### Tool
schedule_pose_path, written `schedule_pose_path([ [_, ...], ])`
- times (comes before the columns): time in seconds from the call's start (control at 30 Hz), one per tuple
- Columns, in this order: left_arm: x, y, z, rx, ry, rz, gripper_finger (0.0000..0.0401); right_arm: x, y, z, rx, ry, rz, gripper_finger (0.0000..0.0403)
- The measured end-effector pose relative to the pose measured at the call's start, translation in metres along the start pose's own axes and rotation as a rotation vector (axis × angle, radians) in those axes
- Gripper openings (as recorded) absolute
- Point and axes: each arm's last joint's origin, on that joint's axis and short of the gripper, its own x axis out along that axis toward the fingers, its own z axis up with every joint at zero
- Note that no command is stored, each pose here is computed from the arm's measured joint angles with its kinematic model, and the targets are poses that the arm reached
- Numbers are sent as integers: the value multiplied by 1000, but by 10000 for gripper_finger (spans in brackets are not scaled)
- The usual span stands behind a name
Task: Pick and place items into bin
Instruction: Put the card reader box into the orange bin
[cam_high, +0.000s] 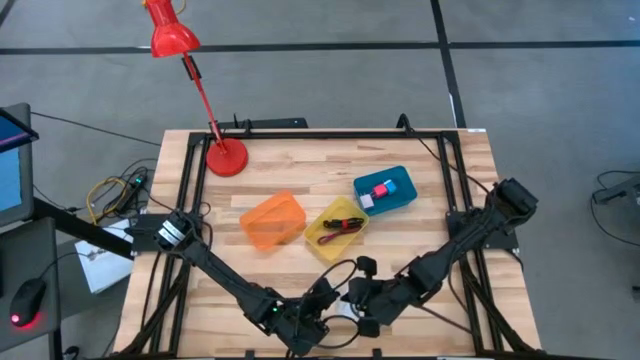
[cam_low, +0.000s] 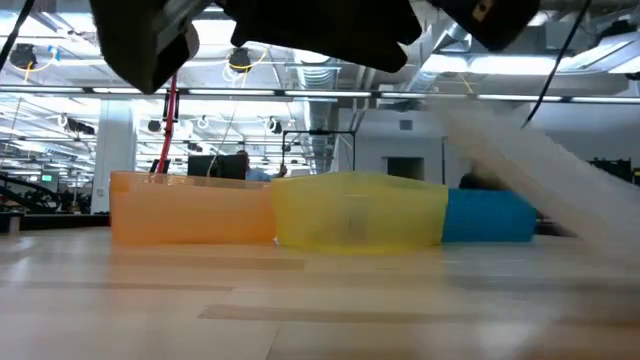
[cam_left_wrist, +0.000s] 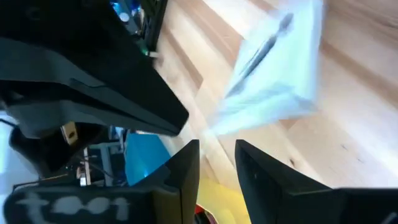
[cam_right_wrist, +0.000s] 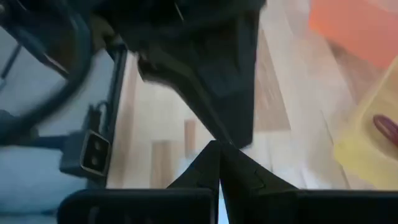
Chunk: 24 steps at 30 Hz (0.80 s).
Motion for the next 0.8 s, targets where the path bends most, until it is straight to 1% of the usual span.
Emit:
schedule_pose_path([
  [0.13, -1, 2, 2, -26, -12, 16, 96, 2, -1, 3, -24, -18, 8, 0],
  [0.27, -1, 2, 2, -25, -10, 9, 96, 2, -3, -2, -29, 24, -14, 0],
  [0.37, -1, 1, 2, -81, -18, -4, 96, -5, -1, -7, -20, 55, -39, 0],
  [0.4, 1, 2, 1, -129, -19, -11, 96, -9, -1, -8, -4, 62, -51, 0],
  [0.47, 6, 4, -3, -250, -15, -47, 96, -15, -1, -17, 20, 124, -86, 0],
  [0.57, 22, 11, -17, -504, 41, -105, 96, -20, -1, -34, 65, 225, -139, 0],
  [0.63, 32, 16, -26, -639, 59, -176, 96, -21, 4, -45, 98, 269, -110, 0],
  [0.67, 37, 19, -30, -687, 65, -211, 96, -21, 6, -52, 114, 287, -84, 0],
  [0.73, 46, 25, -36, -771, 62, -275, 96, -22, 10, -64, 150, 326, -65, 0],
  [0.8, 56, 32, -41, -840, 32, -357, 96, -23, 15, -76, 216, 359, -29, 0],
])
